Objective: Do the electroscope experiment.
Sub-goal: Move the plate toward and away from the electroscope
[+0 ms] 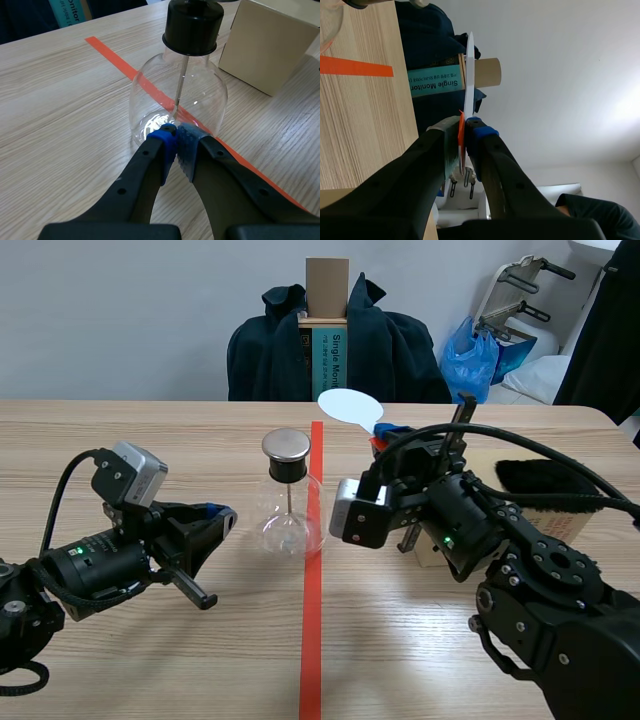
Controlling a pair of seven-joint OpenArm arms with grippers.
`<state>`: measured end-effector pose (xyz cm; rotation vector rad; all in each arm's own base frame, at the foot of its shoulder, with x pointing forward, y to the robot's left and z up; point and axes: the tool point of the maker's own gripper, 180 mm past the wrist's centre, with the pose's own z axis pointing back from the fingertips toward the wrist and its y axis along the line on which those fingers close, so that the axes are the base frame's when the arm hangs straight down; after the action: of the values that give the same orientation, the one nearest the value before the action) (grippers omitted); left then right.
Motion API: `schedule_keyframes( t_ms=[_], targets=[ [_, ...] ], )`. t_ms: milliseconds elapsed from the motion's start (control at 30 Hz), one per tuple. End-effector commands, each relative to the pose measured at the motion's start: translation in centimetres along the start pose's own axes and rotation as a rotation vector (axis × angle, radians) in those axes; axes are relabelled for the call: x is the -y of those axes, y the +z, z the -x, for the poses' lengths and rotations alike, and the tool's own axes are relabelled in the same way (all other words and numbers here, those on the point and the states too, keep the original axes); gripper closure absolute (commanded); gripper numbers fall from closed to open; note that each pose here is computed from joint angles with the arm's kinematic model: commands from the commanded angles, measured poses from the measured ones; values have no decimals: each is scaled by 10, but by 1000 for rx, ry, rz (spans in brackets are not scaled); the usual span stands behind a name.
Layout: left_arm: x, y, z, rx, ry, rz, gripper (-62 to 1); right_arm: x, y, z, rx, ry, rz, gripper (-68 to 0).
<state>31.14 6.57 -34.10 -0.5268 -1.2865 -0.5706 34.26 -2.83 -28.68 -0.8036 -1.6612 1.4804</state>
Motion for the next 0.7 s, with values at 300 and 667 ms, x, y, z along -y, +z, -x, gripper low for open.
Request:
schedule_keyframes(
  t_ms=[300,667],
  targets=[
    [-2,-3,-12,39,4,-5,-42,8,-1,-3,47,27,16,-8],
    [-2,-3,-11,39,4,-5,-42,6,3,-36,233,34,11,-8]
  ],
)
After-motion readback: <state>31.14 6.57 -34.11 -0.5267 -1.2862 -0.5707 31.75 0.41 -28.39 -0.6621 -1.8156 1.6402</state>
